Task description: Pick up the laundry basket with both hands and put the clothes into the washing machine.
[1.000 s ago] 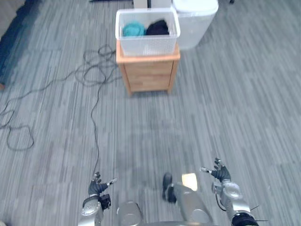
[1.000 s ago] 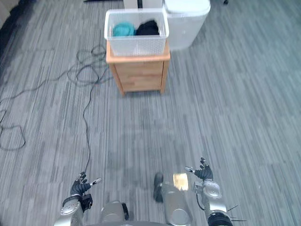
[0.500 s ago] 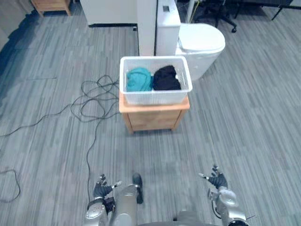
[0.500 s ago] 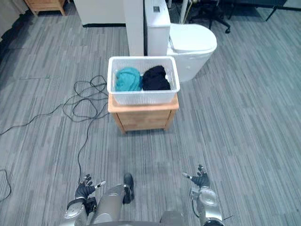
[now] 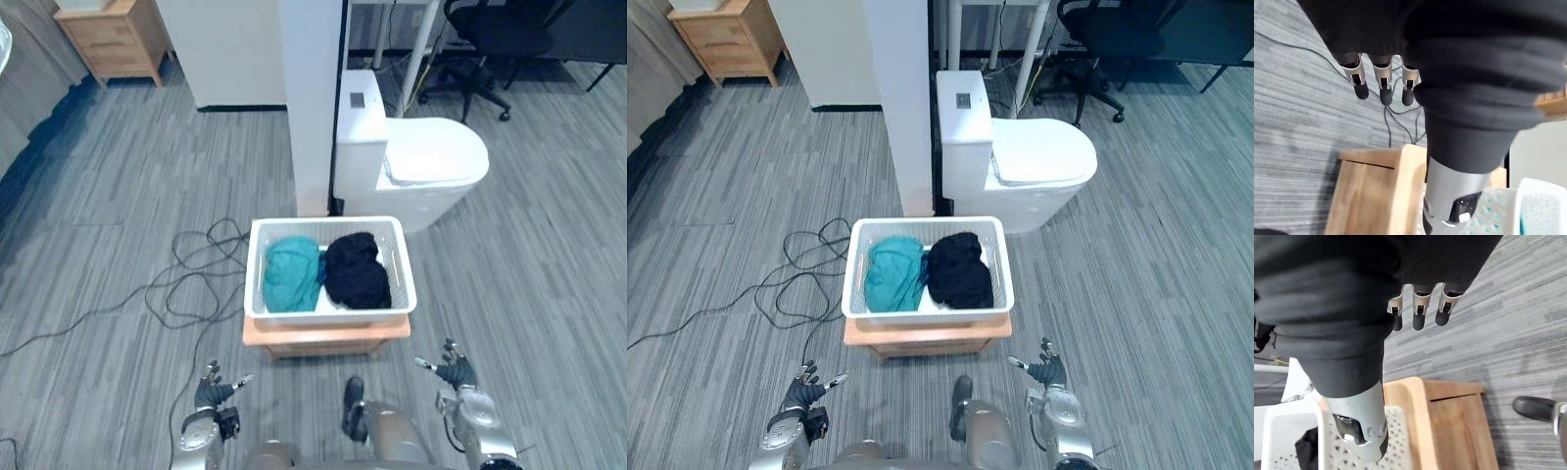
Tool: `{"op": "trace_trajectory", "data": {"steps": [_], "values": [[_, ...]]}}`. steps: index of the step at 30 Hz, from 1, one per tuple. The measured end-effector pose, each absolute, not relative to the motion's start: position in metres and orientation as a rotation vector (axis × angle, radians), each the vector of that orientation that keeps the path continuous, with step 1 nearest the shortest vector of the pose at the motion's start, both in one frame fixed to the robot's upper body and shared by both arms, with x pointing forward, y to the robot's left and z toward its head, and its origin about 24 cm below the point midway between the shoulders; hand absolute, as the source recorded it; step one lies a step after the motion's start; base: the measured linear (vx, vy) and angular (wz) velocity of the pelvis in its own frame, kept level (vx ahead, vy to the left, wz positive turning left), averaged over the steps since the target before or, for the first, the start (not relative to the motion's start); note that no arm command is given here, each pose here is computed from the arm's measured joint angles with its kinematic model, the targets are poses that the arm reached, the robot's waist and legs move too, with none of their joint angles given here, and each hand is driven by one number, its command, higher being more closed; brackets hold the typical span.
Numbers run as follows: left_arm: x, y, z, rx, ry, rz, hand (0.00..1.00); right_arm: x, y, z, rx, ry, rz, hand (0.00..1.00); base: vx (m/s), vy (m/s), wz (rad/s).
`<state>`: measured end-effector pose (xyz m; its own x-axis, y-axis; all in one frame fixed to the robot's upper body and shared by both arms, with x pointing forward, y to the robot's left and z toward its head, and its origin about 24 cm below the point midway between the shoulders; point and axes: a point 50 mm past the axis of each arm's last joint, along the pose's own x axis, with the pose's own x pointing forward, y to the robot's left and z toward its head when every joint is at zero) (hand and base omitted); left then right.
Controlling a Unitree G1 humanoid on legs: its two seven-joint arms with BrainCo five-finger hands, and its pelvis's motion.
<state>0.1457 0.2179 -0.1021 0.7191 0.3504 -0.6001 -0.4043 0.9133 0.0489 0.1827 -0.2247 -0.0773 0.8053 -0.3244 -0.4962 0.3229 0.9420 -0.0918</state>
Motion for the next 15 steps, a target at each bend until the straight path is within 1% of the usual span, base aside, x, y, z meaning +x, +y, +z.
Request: {"op": "trace_trajectory", "data": {"steps": [4,8,10,12,15], "values": [[0.147,0.217,-0.092,-0.104,0.590,0.427,0.00,0.187,-0.232,-0.063,-0.008,0.461,-0.380,0.00,0.26,0.085,-0.37],[0.150,0.216,-0.085,-0.107,0.550,0.423,0.00,0.180,-0.230,-0.053,0.011,0.411,-0.420,0.00,0.20,0.139,0.01],[0.155,0.217,-0.080,-0.103,0.524,0.418,0.00,0.187,-0.230,-0.049,0.006,0.388,-0.410,0.00,0.15,0.122,-0.02],[0.164,0.220,-0.075,-0.089,0.496,0.411,0.00,0.202,-0.223,-0.043,-0.012,0.358,-0.363,0.00,0.11,0.077,-0.08],[0.175,0.221,-0.073,-0.061,0.490,0.387,0.00,0.222,-0.213,-0.045,-0.046,0.369,-0.301,0.00,0.08,0.020,-0.10]]}}
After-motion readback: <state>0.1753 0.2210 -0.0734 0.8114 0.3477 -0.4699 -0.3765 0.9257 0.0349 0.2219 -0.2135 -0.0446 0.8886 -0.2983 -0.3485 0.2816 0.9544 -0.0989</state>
